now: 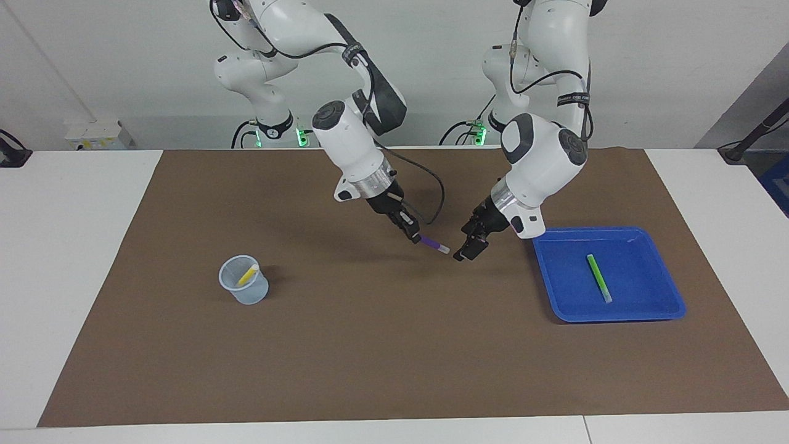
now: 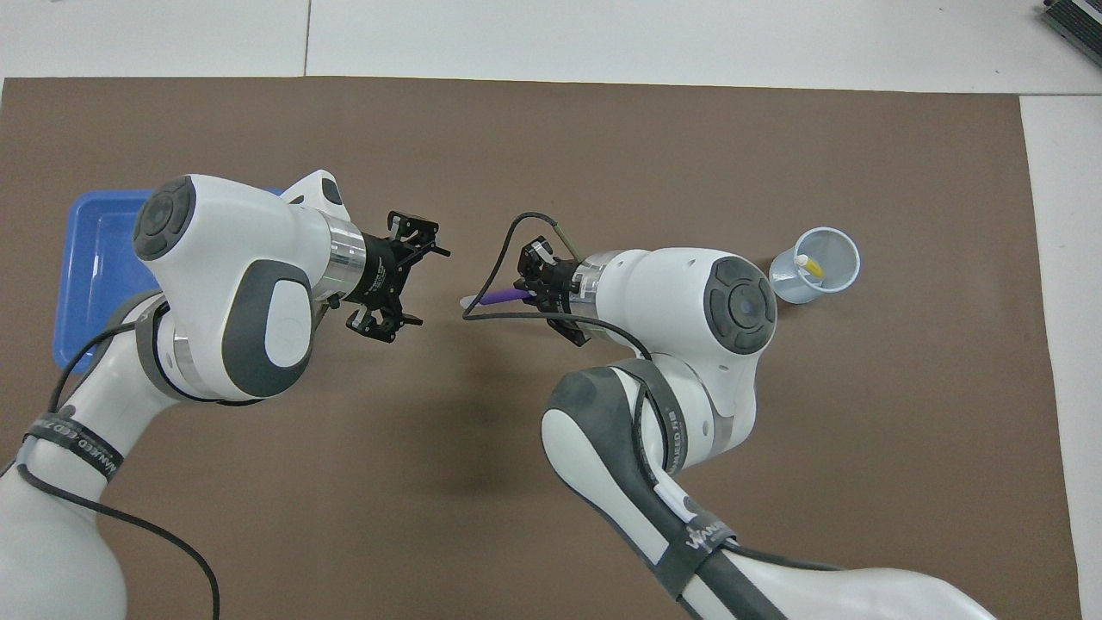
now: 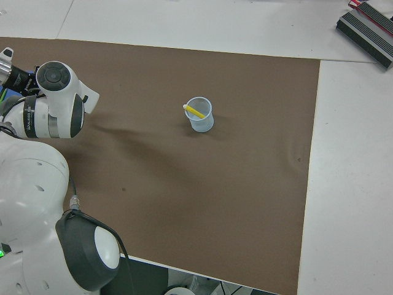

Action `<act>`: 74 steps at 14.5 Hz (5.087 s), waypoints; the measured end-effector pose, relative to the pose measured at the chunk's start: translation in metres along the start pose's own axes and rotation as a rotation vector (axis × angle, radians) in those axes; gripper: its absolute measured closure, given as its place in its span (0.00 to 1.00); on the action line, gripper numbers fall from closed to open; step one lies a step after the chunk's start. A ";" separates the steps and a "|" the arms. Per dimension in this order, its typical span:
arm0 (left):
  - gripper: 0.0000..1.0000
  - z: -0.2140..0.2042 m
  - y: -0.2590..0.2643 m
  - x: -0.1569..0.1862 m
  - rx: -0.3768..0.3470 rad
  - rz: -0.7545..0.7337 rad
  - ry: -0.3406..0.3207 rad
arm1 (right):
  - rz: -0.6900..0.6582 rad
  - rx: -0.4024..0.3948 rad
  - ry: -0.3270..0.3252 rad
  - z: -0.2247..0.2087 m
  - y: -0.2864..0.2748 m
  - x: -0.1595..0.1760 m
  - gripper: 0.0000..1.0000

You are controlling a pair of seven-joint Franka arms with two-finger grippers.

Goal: Transfer and insert pens with both arms

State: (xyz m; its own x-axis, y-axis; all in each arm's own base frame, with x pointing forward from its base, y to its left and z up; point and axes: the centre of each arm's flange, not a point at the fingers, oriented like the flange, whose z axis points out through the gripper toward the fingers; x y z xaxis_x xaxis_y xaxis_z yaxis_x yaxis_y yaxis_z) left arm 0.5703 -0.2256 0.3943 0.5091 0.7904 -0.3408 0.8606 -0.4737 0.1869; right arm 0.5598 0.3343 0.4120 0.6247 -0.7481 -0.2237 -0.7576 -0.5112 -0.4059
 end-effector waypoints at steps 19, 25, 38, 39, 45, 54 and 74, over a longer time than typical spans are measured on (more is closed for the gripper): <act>0.00 -0.098 -0.057 0.197 0.344 1.020 0.293 | -1.154 -0.512 0.194 -0.187 0.059 0.161 0.81; 0.02 -0.080 -0.070 0.277 0.345 0.952 0.251 | -1.279 -0.513 0.241 -0.217 0.063 0.190 0.81; 0.21 -0.019 -0.085 0.295 0.340 0.951 0.211 | -1.292 -0.508 0.231 -0.147 0.079 0.221 0.81; 0.22 -0.018 -0.086 0.295 0.337 0.953 0.215 | -1.290 -0.509 0.228 -0.144 0.081 0.223 0.81; 0.82 -0.024 -0.082 0.290 0.332 0.996 0.219 | -1.262 -0.516 0.226 -0.146 0.090 0.237 0.70; 0.83 -0.050 -0.081 0.293 0.317 0.942 0.153 | -1.210 -0.504 0.227 -0.147 0.081 0.215 0.13; 0.83 -0.068 -0.002 0.123 -0.032 0.118 -0.110 | 0.012 0.219 0.036 -0.082 -0.010 0.017 0.05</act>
State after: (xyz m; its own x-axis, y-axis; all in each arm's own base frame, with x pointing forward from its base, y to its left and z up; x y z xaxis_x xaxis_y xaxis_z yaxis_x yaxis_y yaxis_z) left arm 0.6322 -0.1004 0.4148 0.6036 0.6816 -0.4137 0.7958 -0.5468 0.2601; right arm 0.5623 0.2923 0.4854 0.6060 -0.7700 -0.1997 -0.7031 -0.4011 -0.5871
